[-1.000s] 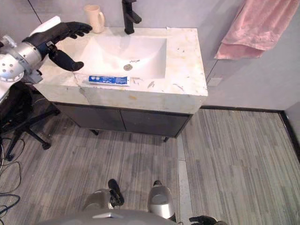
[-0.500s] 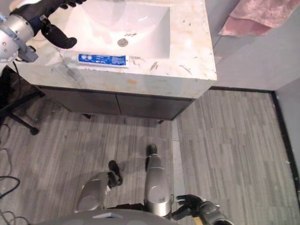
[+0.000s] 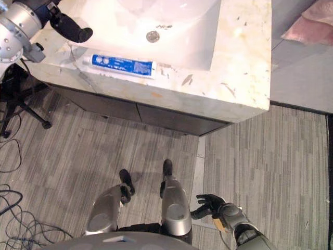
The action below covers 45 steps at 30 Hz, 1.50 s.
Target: Organize the bathroom.
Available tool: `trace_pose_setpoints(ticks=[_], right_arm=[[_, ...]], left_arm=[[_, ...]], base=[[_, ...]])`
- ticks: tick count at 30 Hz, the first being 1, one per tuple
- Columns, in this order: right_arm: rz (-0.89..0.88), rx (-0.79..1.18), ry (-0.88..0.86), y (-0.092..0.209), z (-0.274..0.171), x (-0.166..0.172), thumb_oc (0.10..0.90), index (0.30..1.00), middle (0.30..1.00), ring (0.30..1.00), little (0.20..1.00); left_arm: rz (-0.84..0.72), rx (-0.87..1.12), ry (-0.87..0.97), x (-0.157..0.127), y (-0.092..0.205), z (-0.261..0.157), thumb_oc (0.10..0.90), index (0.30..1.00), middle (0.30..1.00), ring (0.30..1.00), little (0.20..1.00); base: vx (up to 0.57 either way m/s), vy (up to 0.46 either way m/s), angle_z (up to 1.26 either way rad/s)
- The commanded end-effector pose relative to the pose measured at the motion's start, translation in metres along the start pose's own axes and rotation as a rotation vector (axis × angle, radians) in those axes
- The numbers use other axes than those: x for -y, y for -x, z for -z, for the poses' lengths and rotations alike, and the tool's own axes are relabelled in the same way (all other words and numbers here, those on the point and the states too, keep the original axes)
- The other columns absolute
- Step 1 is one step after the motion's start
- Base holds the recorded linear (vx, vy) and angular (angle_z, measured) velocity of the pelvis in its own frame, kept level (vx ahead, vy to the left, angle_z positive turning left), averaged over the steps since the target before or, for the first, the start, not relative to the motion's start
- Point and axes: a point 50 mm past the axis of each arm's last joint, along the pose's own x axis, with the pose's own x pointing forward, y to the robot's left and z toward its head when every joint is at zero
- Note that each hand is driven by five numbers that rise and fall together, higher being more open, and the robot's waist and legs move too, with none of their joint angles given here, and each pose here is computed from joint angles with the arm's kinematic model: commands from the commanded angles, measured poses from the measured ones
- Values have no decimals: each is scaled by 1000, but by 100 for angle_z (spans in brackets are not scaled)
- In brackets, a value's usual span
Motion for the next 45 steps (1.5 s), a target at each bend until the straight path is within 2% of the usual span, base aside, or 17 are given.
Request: trace_pose_setpoints(ticks=[1,11,20,25,34,45], right_arm=[[-39,-177,-17,14,63,-10,800,900,900,900,900],[-12,-234,-34,19,78,-6,800,900,900,900,900],[-20,-289,-30,21,90,-14,800,900,900,900,900],[-32,-333,-29,21,96,-22,800,900,900,900,900],[-41,-339,-22,20,94,-23,800,900,900,900,900],[-5,-273,-36,15,75,-11,800,900,900,900,900]], left_arm=[[-262,113,-42,-81,4,-25,800,900,900,900,900],[-160,11,185,-68,16,2,800,900,900,900,900],[84,5,355,-46,18,8,800,900,900,900,900],[221,-33,459,-24,17,15,800,900,900,900,900],[323,-78,503,7,18,28,800,900,900,900,900],[354,-67,473,25,12,20,800,900,900,900,900]], base=[[0,0,0],[40,40,-1],[40,28,1],[28,44,0],[-6,-5,5],[-80,-13,2]])
